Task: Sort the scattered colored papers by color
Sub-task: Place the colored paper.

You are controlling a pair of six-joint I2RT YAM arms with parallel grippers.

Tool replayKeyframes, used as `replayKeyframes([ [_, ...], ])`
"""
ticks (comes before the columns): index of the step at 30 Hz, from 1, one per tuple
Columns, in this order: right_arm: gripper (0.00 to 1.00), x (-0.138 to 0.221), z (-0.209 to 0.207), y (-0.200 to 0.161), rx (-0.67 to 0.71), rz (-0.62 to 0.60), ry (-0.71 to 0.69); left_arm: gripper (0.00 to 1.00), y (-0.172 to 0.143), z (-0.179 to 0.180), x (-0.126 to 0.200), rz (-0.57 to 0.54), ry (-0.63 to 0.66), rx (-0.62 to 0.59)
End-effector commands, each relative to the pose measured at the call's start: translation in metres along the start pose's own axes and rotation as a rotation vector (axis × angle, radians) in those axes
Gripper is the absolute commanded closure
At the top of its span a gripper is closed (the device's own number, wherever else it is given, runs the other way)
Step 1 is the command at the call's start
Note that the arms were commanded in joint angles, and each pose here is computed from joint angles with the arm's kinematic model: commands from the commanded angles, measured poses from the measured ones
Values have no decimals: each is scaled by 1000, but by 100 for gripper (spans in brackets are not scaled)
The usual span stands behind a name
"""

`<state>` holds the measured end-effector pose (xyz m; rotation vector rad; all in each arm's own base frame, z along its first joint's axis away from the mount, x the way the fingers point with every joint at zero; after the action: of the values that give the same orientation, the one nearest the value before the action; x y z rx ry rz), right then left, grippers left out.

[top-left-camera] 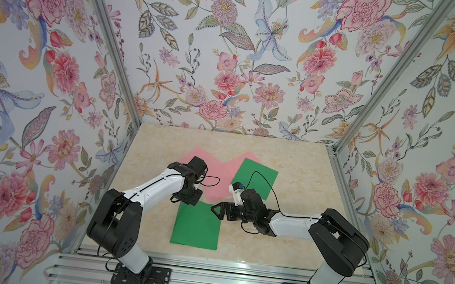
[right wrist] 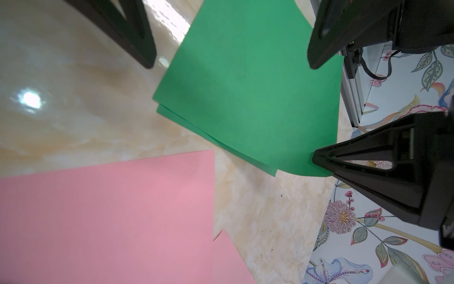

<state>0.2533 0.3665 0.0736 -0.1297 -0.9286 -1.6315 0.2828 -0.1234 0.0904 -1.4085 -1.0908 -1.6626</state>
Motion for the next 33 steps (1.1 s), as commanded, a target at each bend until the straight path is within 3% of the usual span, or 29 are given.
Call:
replayKeyframes([
  [1, 0, -4, 10, 3, 9, -2, 33, 100, 4, 10, 1, 0, 35, 39],
  [33, 0, -28, 18, -7, 17, 49, 61, 100, 0, 11, -8, 2, 36, 92],
])
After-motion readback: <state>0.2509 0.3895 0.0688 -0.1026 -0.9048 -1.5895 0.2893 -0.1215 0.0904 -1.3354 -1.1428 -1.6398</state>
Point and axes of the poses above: each gripper's point midway between its finger pads, its own x axis back along the fingers, its own z axis along the line the jaws close on, y = z × x, the point moved 1 cm from there along x, back along the fingers, and after that the axes turned 3 degrees about -x, right-handed, at the moved point
